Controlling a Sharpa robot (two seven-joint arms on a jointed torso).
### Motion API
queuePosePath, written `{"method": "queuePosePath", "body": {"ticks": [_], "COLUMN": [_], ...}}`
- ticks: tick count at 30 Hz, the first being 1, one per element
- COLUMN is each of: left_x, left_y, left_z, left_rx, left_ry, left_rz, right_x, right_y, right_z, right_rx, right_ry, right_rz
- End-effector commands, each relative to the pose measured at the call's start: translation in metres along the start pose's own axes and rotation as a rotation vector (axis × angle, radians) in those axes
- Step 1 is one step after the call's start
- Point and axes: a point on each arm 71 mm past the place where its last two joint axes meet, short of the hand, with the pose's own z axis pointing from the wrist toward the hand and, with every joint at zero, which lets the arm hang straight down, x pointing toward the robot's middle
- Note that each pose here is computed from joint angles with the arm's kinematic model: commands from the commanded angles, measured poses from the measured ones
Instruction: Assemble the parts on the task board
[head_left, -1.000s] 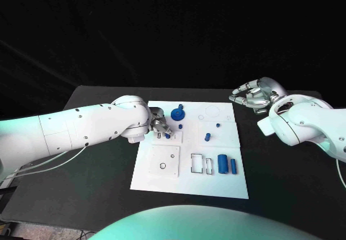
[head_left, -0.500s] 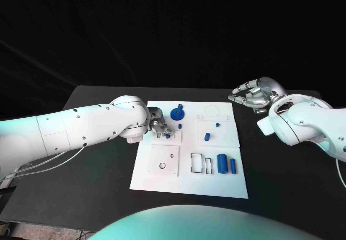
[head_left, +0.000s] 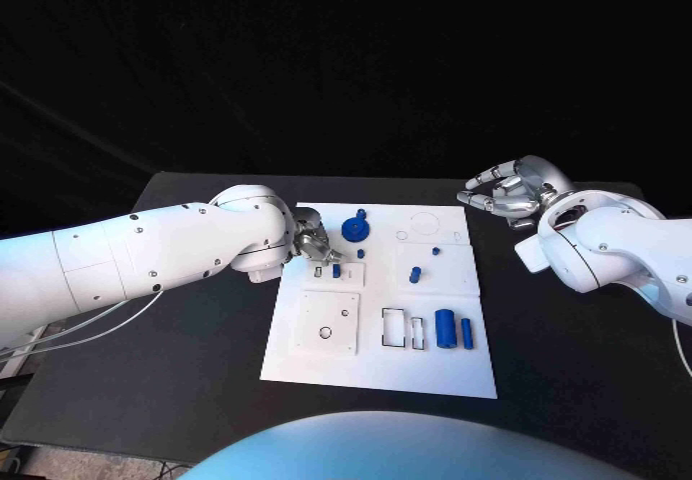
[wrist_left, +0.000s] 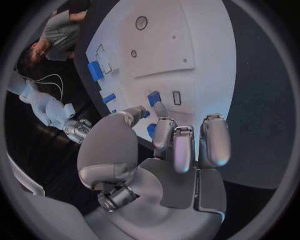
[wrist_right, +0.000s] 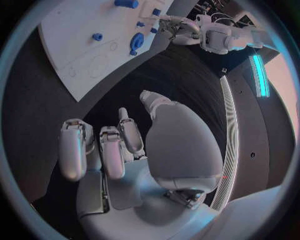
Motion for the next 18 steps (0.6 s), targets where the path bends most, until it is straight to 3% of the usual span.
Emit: {"method": "queuePosePath", "body": {"ticks": [1,5,9,13,18], "left_x": [-0.007,-0.0241,-0.0466,-0.0635,-0.0759], "left_y": [-0.0021,0.0011,0.009,0.0165,0.0223], "left_z": [-0.0054,-0.0126,-0.0166,-0.0144,-0.0068], "left_rx": [0.008,0.006,-0.019,-0.048,-0.075], "left_ry": [-0.002,-0.021,-0.046,-0.064,-0.083], "left_rz": [-0.026,-0.038,-0.036,-0.031,-0.014], "right_x": [0.001,0.001,0.001,0.001,0.001], "right_y": [0.0,0.0,-0.001,-0.001,0.0], "right_z": [0.0,0.0,0.0,0.0,0.0], "right_rx": [-0.01,-0.009,-0.007,-0.007,-0.008], "right_ry": [0.006,0.008,0.008,0.008,0.01], "right_rz": [-0.013,-0.014,-0.015,-0.016,-0.017]}}
